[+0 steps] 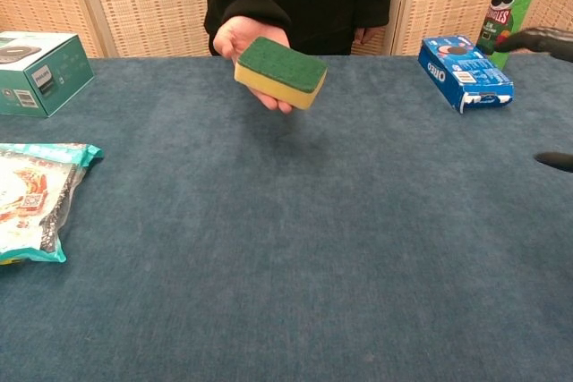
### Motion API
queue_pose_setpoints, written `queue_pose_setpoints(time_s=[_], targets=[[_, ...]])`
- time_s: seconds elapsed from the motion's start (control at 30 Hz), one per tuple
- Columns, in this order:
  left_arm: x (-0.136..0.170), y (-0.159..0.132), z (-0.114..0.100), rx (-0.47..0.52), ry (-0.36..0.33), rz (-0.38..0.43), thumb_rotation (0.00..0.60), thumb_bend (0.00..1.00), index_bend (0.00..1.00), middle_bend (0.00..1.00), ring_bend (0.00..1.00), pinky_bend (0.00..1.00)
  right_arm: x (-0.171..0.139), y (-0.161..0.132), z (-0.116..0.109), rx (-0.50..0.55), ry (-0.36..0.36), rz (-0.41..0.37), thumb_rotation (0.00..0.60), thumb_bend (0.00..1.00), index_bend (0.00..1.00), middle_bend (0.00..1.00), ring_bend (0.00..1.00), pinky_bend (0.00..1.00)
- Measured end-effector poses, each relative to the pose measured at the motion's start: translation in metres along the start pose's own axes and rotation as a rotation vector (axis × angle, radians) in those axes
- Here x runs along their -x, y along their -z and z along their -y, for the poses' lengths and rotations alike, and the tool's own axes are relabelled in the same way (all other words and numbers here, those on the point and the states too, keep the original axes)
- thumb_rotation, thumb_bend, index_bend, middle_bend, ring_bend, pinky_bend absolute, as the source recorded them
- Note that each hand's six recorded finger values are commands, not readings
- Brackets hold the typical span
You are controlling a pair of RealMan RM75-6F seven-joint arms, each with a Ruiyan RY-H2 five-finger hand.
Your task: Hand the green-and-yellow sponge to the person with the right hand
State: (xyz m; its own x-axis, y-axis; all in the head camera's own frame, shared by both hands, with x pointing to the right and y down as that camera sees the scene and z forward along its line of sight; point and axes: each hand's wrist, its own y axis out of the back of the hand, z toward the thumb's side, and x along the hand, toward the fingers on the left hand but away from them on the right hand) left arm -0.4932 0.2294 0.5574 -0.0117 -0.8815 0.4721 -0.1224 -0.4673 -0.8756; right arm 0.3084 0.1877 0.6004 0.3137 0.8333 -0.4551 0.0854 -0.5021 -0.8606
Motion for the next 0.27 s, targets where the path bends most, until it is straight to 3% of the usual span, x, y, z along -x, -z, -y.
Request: queue_pose_setpoints(time_s=[0.17,0.27], targets=[[0.005,-0.01,0.003,-0.038,-0.011,0.012,0.6,0.26,0.02,0.02,0.04,0.24,-0.05,0.051,0.005,-0.048,0.057,0.086,0.6,0.2,0.0,0.0,0.0,0.0],[0.006,-0.013,0.007,-0.052,-0.008,0.014,0.6,0.26,0.02,0.02,0.04,0.24,-0.064,0.054,0.002,-0.055,0.072,0.077,0.6,0.2,0.0,0.0,0.0,0.0]])
